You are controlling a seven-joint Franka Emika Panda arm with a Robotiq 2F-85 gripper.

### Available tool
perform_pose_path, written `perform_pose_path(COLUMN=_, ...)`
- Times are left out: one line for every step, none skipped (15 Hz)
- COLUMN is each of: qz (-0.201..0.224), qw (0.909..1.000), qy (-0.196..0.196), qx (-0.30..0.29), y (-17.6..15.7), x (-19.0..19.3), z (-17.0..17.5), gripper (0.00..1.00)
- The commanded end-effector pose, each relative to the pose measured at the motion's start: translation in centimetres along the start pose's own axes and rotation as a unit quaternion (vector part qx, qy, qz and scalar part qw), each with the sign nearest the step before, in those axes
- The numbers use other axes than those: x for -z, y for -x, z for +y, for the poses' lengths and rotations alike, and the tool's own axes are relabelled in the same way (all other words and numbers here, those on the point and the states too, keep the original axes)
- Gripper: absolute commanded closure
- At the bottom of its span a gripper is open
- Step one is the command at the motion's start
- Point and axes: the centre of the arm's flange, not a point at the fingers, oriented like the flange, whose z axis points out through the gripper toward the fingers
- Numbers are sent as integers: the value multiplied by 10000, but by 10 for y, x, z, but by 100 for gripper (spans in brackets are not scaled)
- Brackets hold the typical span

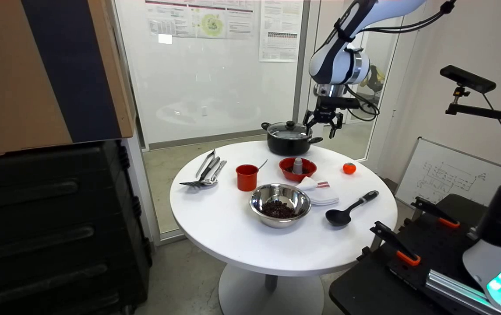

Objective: Put the grey cup in the red bowl on the table

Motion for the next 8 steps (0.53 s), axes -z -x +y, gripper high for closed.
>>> perform_pose_path(qz=20, qw=9999, qy=-54, qx=101, y=-27, x=-27, z=-17, gripper=0)
perform_pose_path(qz=9, qw=10000, qy=-34, qx=87, y=-32, x=-33, z=-19, gripper=0)
perform_pose_path(qz=-1, qw=10000, qy=-13, qx=96, y=-38, x=-41, z=-21, gripper=0)
perform_pose_path(qz=-24, qw=9999, qy=11, qx=117, y=-44, x=-49, z=-22, gripper=0)
perform_pose_path(qz=-64, qw=9999, qy=22, qx=115, y=-50, x=-58, z=-24, gripper=0)
perform_pose_path(qz=-85, qw=9998, qy=27, qx=149, y=-55, x=-66, z=-26, gripper=0)
perform_pose_path(qz=-113, qw=9998, qy=25, qx=172, y=-59, x=-73, z=-29, gripper=0)
perform_pose_path(qz=-130, qw=9998, qy=28, qx=175, y=-62, x=-78, z=-32, gripper=0)
